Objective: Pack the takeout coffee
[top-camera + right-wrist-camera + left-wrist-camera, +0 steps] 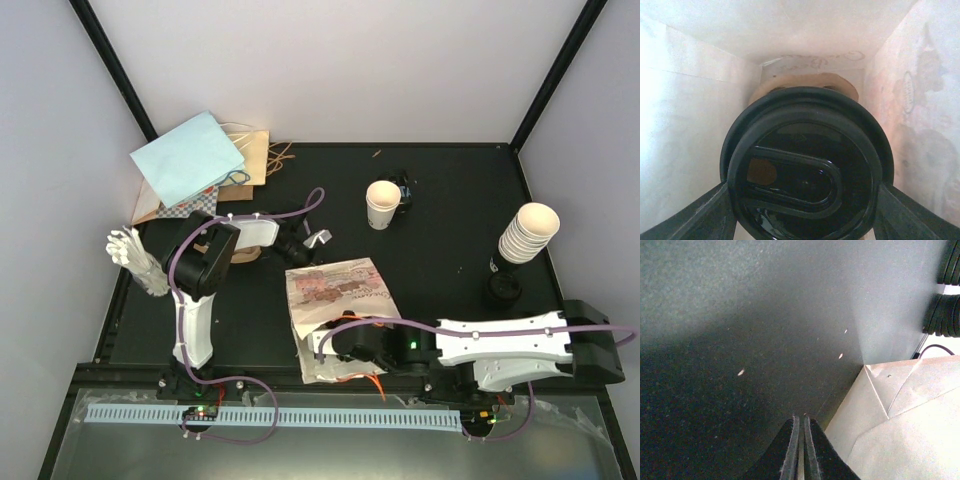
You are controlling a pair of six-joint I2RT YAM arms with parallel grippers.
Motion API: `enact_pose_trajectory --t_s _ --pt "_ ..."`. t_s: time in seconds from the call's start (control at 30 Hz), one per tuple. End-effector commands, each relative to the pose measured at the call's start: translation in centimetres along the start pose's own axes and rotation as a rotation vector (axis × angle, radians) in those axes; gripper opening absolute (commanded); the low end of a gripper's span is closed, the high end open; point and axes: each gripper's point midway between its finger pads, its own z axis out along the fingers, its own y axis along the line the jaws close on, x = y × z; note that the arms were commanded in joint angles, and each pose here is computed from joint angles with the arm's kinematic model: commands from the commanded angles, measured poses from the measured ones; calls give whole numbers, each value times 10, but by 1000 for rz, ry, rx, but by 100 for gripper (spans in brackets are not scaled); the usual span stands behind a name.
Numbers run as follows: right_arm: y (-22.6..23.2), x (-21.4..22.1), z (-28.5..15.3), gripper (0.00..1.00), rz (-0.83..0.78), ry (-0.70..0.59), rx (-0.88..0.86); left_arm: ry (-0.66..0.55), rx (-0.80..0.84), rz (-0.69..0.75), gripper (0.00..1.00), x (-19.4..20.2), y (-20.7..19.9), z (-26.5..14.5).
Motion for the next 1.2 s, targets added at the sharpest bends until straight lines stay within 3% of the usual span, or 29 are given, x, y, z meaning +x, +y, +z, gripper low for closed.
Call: enact_pose_trajectory --t_s 0.0,0.27,0.6,0.83,0.93,1.07,1.17 --pt "-20 -7 -22 45 76 -45 8 -37 -1 53 7 -8 -23 -18" --pt "-25 -4 -26 45 67 -23 20 -126 -40 117 40 -26 -42 -47" --pt "-19 -13 -30 45 94 -48 -49 -168 -71 136 54 -11 -37 -66" --pt "-9 -8 -27 45 87 -32 -68 -263 -128 161 58 9 -31 -83" --pt "-7 -8 -27 45 89 -36 -72 -341 -167 170 66 17 -30 -102" --pt "-6 -9 -28 45 93 -49 -79 -458 -216 194 95 28 -34 -133" --pt "-6 -10 -30 45 92 -59 -82 -516 -240 147 99 35 -28 -145"
